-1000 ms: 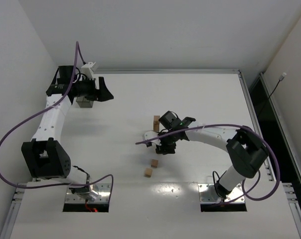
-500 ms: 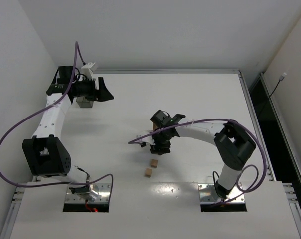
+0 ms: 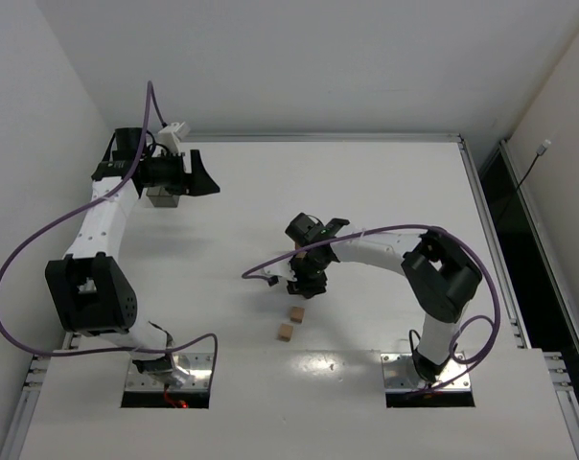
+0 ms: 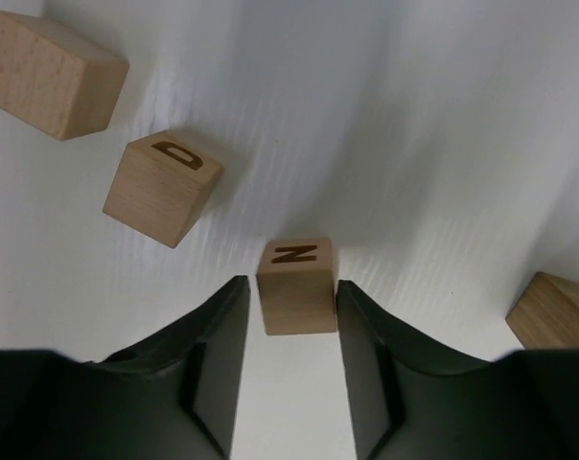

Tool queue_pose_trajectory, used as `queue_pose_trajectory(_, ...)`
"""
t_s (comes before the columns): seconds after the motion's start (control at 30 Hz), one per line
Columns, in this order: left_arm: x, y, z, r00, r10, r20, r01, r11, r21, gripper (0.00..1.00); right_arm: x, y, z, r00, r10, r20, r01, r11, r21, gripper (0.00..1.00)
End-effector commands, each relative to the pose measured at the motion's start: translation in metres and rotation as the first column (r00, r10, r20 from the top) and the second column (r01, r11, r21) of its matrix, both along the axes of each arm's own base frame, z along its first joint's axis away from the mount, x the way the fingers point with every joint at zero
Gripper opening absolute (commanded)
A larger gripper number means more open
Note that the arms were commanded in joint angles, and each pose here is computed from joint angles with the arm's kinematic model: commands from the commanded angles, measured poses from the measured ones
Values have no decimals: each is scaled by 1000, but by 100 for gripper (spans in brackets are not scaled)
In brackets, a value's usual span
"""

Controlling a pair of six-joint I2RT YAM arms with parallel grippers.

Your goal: Build the wood block tower

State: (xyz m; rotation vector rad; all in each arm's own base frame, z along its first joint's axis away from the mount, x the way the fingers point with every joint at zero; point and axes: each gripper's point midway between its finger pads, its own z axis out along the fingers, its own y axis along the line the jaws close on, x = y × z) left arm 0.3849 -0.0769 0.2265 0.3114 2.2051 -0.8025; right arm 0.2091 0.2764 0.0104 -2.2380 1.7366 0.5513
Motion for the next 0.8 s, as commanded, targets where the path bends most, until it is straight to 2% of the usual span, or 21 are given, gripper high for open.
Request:
queue_pose_trajectory(0.0, 5, 1, 12, 998, -17, 58, 18, 1000, -11, 75, 5, 11, 10, 999, 25, 21, -26, 999, 26, 37)
queue_pose_trajectory(0.07, 5, 1, 12, 998, -17, 58, 18, 1000, -11, 75, 9, 9, 5, 999, 20, 36, -20, 1000, 10, 31)
queue_pose_trajectory(0.1, 5, 1, 12, 998, -17, 58, 18, 1000, -11, 75, 7, 10, 5, 999, 16, 37, -16, 1000, 2, 24)
queue_pose_trajectory(0.17, 5, 2, 12, 998, -22, 64, 22, 1000, -6, 75, 10, 11, 5, 998, 18, 66, -17, 1000, -8, 17)
queue_pose_trajectory(0.2, 3, 1, 12, 998, -22, 64, 23, 1000, -6, 75, 10, 9, 2, 998, 8, 69, -7, 1000, -15, 10)
queue_pose_trajectory(0.3, 0, 1, 11, 998, -22, 63, 23, 1000, -6, 75, 12, 8, 8, 996, -5, 89, 5, 1000, -4, 0)
queue_pose_trajectory(0.47, -6, -1, 12, 997, -33, 71, 34, 999, -6, 75, 5, 8, 30, 997, -16, 74, 14, 1000, 24, 0)
queue_pose_trajectory(0.53, -7, -2, 16, 995, -46, 87, 47, 999, -7, 75, 1, 18, 55, 999, -2, 52, -2, 997, 78, 0)
queue_pose_trajectory(0.7, -18, -4, 17, 993, -65, 97, 65, 998, -4, 75, -22, 20, 120, 997, 37, -70, -28, 992, 123, 0)
queue_pose_trajectory(0.77, -23, -8, 18, 992, -81, 99, 83, 996, -21, 75, -27, 17, 132, 992, 48, -115, -34, 993, 117, 0)
